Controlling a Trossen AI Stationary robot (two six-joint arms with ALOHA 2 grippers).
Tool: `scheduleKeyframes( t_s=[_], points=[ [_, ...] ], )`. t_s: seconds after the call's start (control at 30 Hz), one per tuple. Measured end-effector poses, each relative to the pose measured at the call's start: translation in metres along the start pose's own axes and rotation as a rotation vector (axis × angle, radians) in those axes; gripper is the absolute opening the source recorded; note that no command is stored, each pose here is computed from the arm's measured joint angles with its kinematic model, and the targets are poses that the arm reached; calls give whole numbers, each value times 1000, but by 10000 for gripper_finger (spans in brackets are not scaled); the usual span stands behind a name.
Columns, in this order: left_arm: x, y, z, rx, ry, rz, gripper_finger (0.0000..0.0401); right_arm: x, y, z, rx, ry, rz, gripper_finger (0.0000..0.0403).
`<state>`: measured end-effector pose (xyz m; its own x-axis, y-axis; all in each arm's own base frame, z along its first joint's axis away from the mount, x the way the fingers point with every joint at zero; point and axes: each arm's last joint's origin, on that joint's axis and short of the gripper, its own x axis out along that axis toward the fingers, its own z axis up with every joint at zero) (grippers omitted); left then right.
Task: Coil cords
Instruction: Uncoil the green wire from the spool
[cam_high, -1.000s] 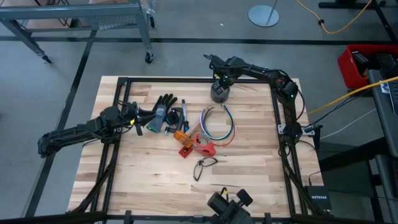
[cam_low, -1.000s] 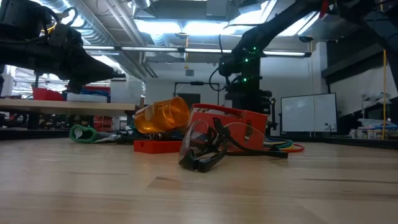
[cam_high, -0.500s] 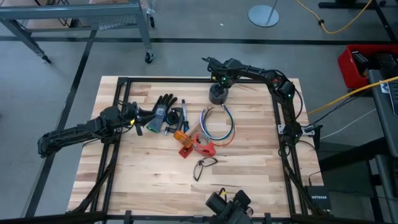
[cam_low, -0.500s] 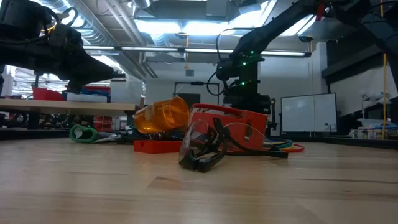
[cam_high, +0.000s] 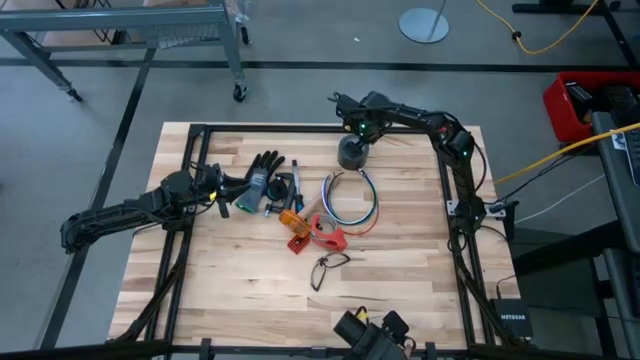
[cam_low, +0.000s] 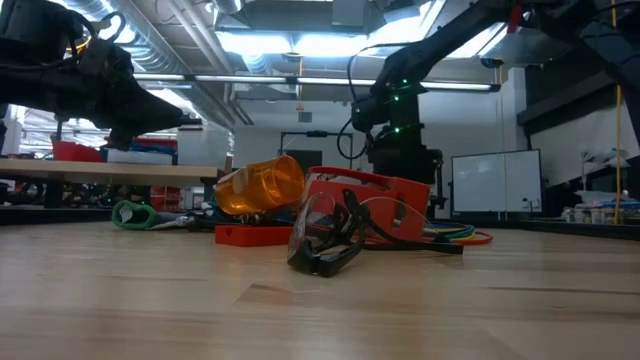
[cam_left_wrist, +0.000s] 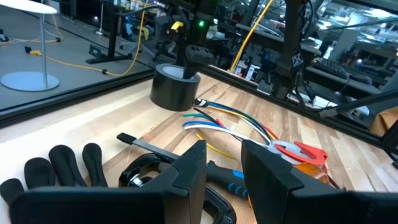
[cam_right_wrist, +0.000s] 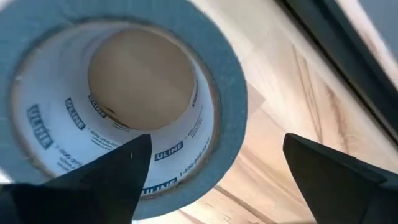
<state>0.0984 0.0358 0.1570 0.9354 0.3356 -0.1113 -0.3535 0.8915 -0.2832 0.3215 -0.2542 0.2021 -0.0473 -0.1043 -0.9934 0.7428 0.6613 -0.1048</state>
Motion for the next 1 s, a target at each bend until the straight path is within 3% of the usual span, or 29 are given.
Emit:
scheduleKeyframes(
  t_s=[0.27,0.57,0.73,1.0],
  points=[
    [0,0,0,-3,0,0,93,-32,0,15,-9,-121,56,369],
    [0,0,0,0,0,0,93,-65,18,22,-62,-179,433,370],
    [0,0,0,0,0,0,93,-75,47,24,-154,-247,611,370],
    [0,0,0,0,0,0,93,-95,116,22,-332,-488,669,370]
  ],
)
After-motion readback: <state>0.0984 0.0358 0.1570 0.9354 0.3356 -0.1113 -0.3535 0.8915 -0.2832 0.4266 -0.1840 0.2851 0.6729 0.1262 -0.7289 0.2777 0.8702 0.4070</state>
